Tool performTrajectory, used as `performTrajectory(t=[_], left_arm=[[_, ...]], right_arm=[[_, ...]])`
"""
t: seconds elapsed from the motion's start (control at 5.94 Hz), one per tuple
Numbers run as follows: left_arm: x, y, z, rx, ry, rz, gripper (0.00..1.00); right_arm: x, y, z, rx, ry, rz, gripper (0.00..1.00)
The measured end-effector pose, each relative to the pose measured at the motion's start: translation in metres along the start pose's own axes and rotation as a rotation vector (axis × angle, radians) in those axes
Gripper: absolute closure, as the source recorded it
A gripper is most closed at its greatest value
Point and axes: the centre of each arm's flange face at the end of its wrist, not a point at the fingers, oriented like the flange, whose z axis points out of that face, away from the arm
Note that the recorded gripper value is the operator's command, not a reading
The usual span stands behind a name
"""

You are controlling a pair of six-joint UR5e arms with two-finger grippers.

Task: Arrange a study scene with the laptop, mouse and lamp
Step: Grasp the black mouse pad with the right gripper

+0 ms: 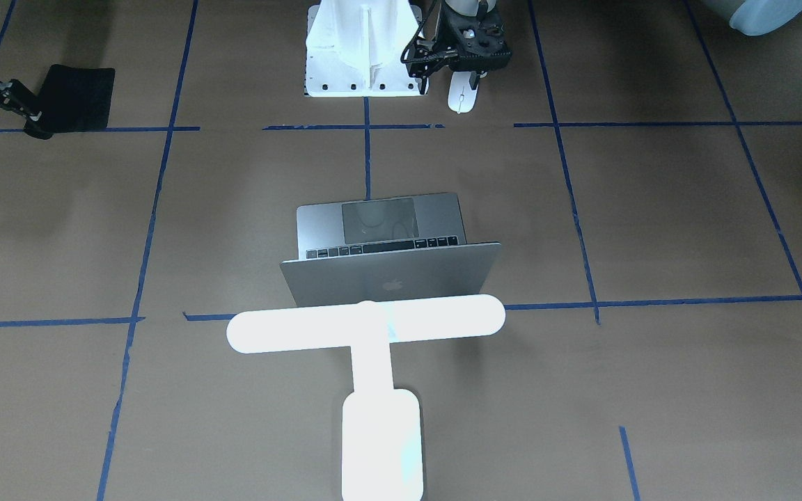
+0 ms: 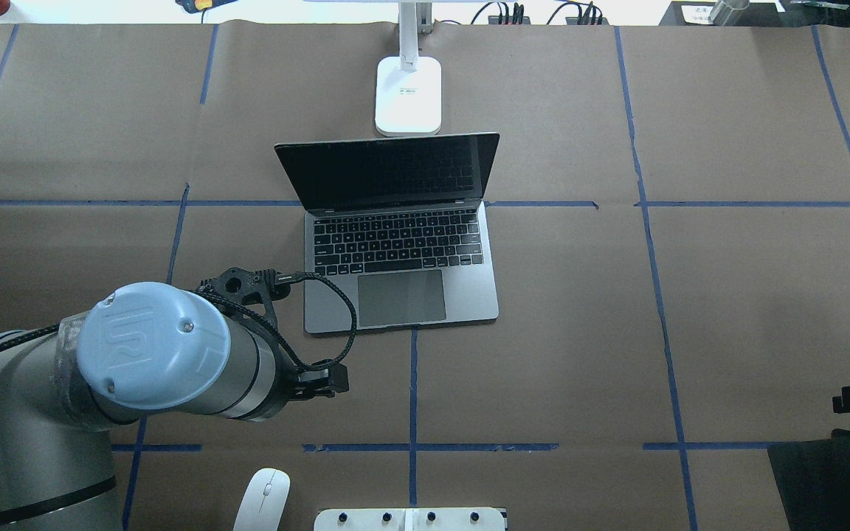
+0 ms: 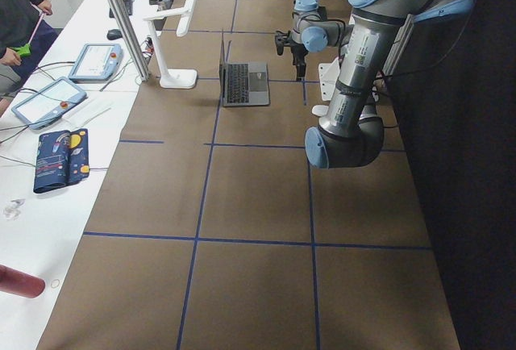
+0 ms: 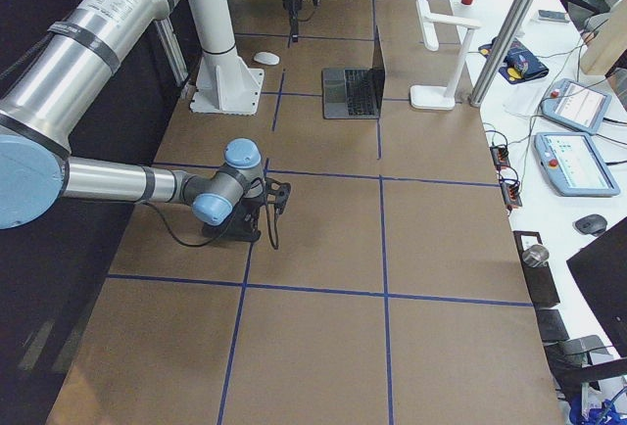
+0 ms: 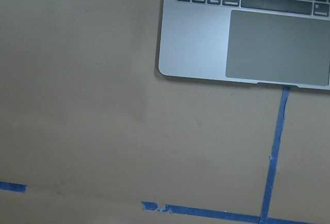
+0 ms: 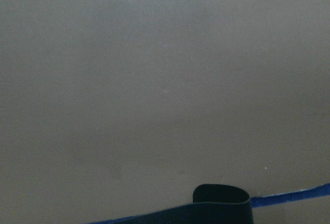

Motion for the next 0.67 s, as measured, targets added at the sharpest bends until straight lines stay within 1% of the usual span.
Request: performTrajectory(t=[0.34,0.67], left_arm=[[-0.001,0.002,-0.009,0.0,0.016,0.004,0.0],[0.0,0.003,-0.011,0.0,0.021,0.005,0.0]], right_arm=[[0.01,0.028,0.026,-0.008,0.022,-0.023,0.0],[0.03,0.038,0.039,-0.019,0.04,-0.036,0.02]])
